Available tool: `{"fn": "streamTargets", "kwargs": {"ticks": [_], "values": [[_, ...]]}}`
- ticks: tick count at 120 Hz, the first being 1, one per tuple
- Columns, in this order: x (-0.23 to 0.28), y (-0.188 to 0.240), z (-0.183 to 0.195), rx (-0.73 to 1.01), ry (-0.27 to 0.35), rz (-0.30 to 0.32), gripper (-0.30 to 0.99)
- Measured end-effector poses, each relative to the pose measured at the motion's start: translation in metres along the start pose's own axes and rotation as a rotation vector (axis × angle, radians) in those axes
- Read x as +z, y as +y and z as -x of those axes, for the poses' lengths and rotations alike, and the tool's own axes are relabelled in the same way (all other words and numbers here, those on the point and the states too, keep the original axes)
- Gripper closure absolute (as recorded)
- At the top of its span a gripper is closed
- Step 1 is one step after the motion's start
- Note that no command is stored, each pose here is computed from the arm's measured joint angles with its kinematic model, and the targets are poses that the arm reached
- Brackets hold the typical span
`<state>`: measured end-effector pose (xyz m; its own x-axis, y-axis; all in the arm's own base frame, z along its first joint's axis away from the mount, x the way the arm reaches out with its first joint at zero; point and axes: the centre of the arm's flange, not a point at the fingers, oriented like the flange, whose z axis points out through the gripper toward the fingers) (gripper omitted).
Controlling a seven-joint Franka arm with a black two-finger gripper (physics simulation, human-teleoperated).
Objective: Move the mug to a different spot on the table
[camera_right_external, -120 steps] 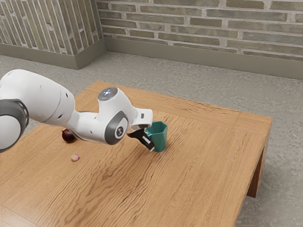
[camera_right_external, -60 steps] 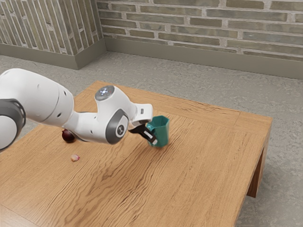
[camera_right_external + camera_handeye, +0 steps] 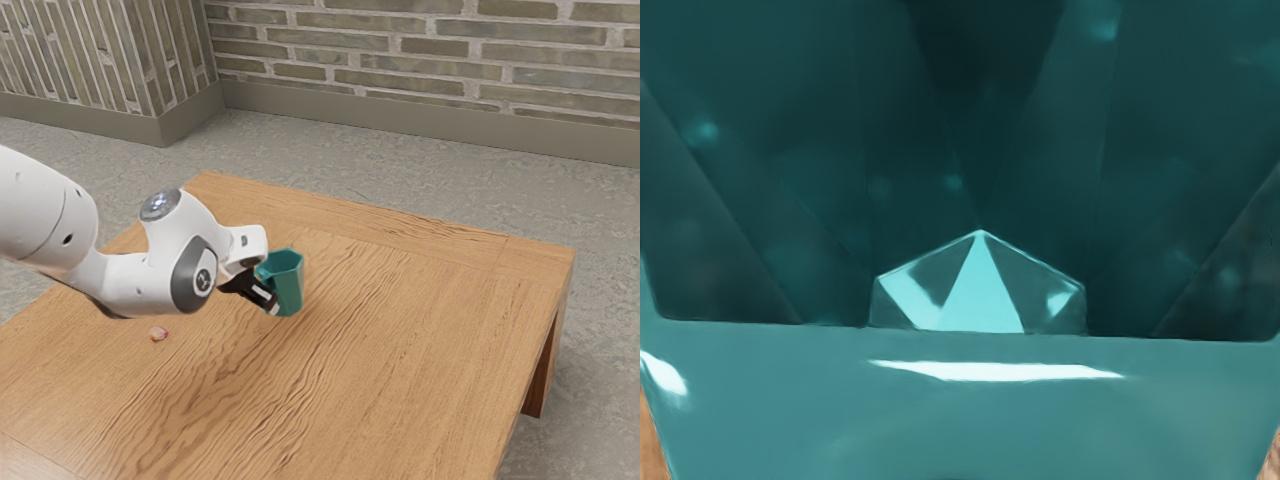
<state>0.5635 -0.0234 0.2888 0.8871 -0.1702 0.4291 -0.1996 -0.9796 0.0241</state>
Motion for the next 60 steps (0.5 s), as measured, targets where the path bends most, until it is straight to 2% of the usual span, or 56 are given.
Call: {"fn": "streamTargets", "kwargs": {"ticks": [20, 47, 60], "values": [[0.004, -0.017, 0.014, -0.072, -0.008, -0.017, 0.73], [0.013, -0.015, 0.039, -0.12, -0.05, -0.017, 0.74], [0.014, -0.012, 0.044, -0.132, -0.059, -0.015, 0.65]]}}
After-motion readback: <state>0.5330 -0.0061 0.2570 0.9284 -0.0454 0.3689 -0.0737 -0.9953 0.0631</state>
